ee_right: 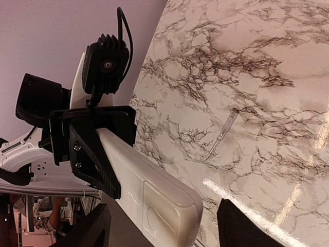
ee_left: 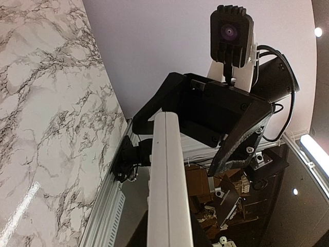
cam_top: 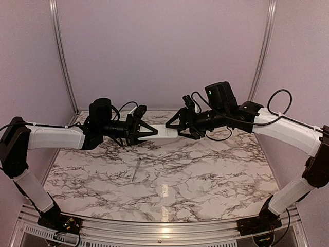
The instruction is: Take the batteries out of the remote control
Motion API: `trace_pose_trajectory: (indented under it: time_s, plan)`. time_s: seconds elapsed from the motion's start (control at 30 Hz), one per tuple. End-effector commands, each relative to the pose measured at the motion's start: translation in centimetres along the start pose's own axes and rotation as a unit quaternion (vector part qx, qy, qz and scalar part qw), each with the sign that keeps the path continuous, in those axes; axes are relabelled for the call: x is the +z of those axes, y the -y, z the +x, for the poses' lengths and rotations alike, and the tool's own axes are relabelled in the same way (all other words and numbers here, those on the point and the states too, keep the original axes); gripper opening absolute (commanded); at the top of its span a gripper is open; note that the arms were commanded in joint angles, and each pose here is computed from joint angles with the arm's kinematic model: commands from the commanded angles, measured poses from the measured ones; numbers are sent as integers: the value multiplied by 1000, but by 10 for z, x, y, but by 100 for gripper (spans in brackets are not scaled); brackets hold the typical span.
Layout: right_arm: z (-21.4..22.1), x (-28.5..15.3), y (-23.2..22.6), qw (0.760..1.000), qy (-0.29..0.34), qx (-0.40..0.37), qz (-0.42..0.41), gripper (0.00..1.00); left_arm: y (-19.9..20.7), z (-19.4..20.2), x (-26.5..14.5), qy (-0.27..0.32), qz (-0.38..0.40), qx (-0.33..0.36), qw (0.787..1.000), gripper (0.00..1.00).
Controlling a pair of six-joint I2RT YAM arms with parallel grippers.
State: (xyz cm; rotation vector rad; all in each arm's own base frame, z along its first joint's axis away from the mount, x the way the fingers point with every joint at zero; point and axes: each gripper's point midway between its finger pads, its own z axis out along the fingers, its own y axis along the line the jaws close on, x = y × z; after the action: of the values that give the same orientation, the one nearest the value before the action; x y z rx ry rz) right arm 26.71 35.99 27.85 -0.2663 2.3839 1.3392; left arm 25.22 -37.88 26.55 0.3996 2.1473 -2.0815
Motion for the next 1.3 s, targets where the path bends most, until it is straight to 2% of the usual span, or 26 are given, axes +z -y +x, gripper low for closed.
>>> trace_pose_trajectory:
  time_s: [0.0, 0.43, 0.77, 1.0, 1.27]
  plan:
    - [-3, -4, -8, 1000, -5, 1, -5, 66, 13, -6, 5, 8, 19, 28, 999, 0]
    - [-1, -3, -9, 1000, -15, 2, -7, 53, 8, -7, 6, 11, 15, 21, 1000, 0]
    - [-1, -2, -7, 1000, -13, 6, -4, 50, 6, -3, 12, 4, 16, 18, 1000, 0]
    - [5, 3, -7, 1000, -19, 9, 1, 42, 5, -1, 14, 2, 15, 18, 1000, 0]
    - [7, 7, -10, 1000, -22, 8, 3, 42, 1, 2, 14, -3, 8, 16, 1000, 0]
